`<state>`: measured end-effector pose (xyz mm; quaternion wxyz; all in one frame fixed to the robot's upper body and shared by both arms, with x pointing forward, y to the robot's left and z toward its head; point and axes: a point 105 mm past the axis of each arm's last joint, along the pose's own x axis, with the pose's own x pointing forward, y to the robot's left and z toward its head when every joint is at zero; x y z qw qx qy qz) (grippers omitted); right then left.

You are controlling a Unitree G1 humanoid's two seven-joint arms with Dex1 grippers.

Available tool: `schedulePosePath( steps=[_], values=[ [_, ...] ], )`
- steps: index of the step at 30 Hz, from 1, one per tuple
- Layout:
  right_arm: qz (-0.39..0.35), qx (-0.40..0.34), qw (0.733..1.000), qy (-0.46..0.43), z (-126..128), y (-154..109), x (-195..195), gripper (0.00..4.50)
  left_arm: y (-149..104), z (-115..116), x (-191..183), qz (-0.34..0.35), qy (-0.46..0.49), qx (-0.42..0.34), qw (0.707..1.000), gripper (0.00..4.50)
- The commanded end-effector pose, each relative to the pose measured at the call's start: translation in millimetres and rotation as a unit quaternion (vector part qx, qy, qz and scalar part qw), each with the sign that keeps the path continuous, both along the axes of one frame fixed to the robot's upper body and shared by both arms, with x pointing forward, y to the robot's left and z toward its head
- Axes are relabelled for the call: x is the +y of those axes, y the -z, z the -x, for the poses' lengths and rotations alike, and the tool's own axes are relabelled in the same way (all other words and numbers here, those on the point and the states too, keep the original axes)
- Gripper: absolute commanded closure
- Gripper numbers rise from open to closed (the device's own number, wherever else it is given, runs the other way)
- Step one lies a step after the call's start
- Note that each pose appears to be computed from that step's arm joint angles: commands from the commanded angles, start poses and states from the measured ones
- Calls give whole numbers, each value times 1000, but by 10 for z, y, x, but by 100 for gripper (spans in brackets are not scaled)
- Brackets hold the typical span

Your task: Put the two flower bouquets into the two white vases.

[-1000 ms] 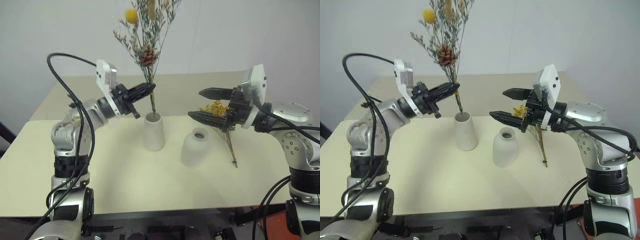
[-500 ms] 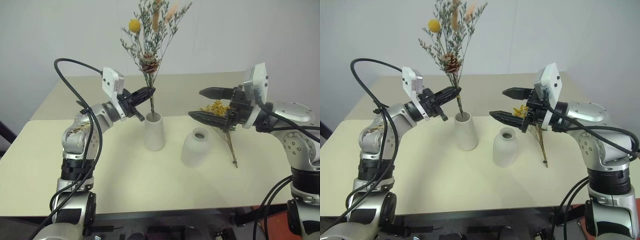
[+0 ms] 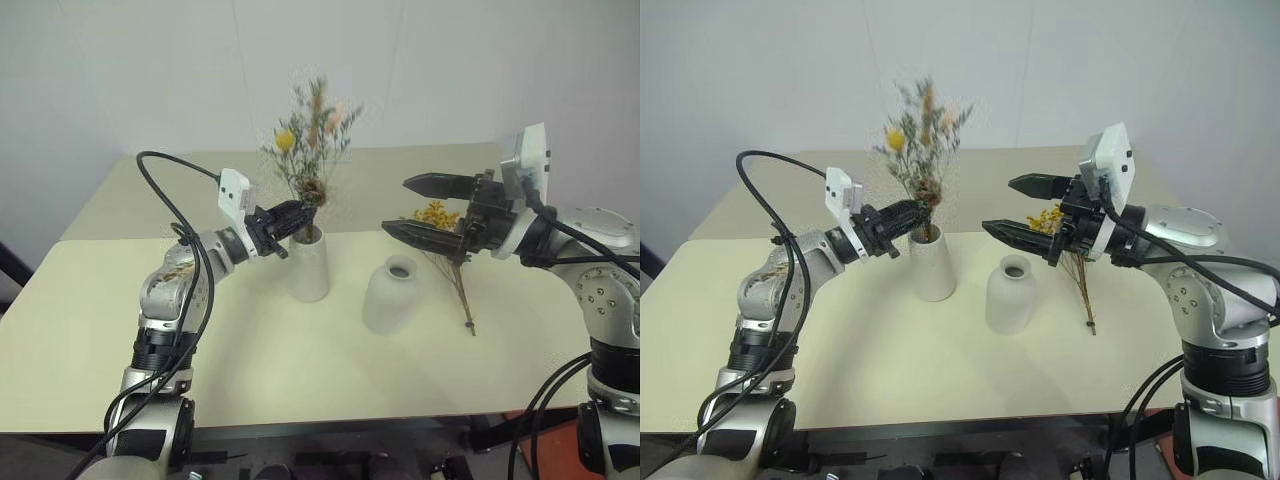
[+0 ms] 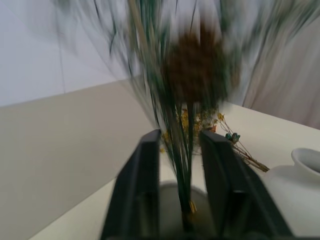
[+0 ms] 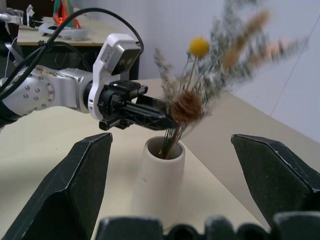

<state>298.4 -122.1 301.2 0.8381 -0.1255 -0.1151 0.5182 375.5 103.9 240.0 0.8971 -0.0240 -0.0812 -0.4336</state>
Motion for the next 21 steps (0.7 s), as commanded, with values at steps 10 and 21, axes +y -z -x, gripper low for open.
schedulePosePath(
  steps=[10, 21],
  values=[
    [0, -19, 1000, 21, 67, -73, -113, 0, -142, 571, 405, -59, -5, -9, 998, 2],
    [54, 11, 995, 87, -25, 46, -458, 0, -191, 1105, -81, -136, 217, 15, 967, 2]
  ],
)
